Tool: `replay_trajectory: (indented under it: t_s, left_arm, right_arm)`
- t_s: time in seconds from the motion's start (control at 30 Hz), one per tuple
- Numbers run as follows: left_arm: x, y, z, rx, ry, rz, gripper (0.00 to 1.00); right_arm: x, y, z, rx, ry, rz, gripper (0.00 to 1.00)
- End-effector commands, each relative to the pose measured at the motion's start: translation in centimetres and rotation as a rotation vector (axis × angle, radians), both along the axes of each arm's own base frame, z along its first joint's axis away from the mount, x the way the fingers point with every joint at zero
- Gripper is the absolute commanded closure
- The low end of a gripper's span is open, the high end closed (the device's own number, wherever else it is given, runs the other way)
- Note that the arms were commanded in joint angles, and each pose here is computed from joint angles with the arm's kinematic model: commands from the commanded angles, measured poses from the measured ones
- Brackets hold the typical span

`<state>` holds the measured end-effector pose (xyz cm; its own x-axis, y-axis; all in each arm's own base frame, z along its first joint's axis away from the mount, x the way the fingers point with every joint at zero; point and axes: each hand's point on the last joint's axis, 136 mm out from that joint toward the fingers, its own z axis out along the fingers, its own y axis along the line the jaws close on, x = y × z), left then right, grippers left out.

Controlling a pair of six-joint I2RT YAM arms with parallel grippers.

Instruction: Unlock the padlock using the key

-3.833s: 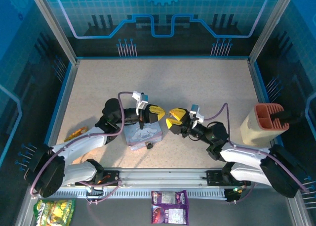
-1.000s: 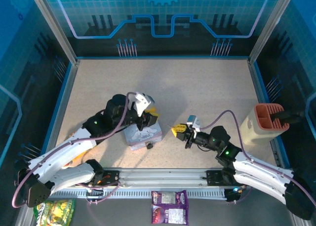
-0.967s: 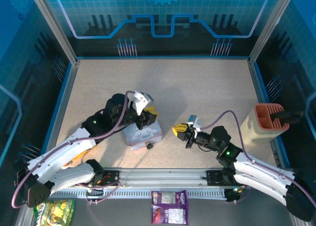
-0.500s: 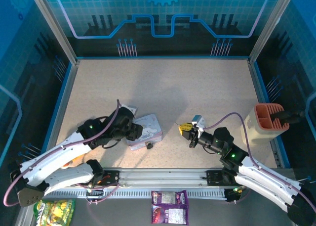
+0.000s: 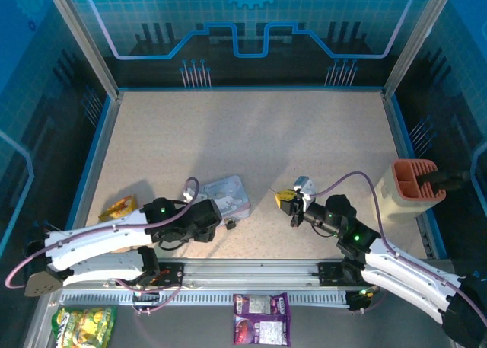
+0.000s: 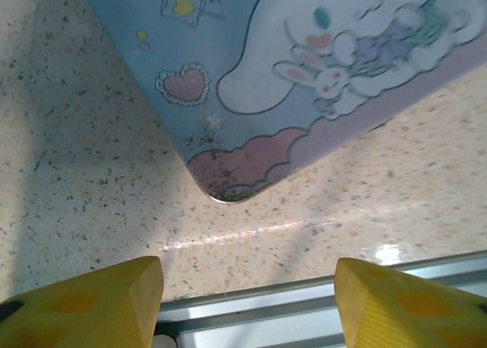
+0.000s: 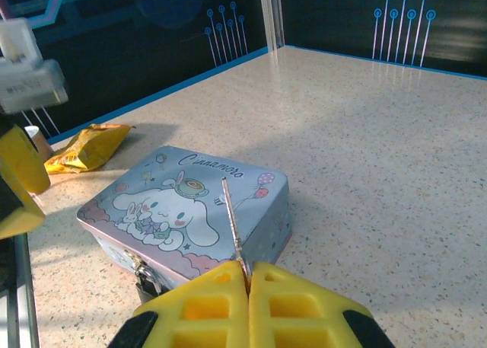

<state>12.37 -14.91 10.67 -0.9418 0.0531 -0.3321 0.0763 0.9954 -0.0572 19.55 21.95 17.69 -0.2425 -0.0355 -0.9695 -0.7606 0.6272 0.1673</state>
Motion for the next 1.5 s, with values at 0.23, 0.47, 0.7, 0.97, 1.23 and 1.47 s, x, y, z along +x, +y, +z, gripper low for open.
replay_trajectory:
  t_s: [0.23, 0.47, 0.7, 0.97, 1.23, 1.47]
  left_arm:
    - [1.3, -1.7, -4.3, -0.061, 0.015, 0.06, 0.3]
    - [4.2, -2.4, -5.6, -0.087, -0.03, 0.076, 0.31]
    - [7.5, -2.4, -5.3, -0.133, -0.105, 0.095, 0.34]
    - [11.6, -1.9, -4.8, -0.157, -0.17, 0.1, 0.35]
    - [15.8, -2.2, -4.5, -0.209, -0.22, 0.096, 0.34]
    - [16.6, -2.5, -3.3, -0.244, -0.249, 0.078, 0.34]
  right_arm:
    - [0.7, 0.3, 1.2, 0.032, -0.006, -0.01, 1.0]
    - [0.8, 0.5, 1.3, 0.037, 0.0, -0.005, 1.0]
    - [0.8, 0.4, 1.0, 0.029, 0.008, -0.012, 1.0]
    - [1.0, 0.5, 0.8, 0.033, 0.02, -0.015, 1.0]
    - [1.2, 0.7, 1.0, 0.051, 0.034, -0.022, 1.0]
    - [1.3, 0.6, 0.6, 0.05, 0.048, -0.033, 1.0]
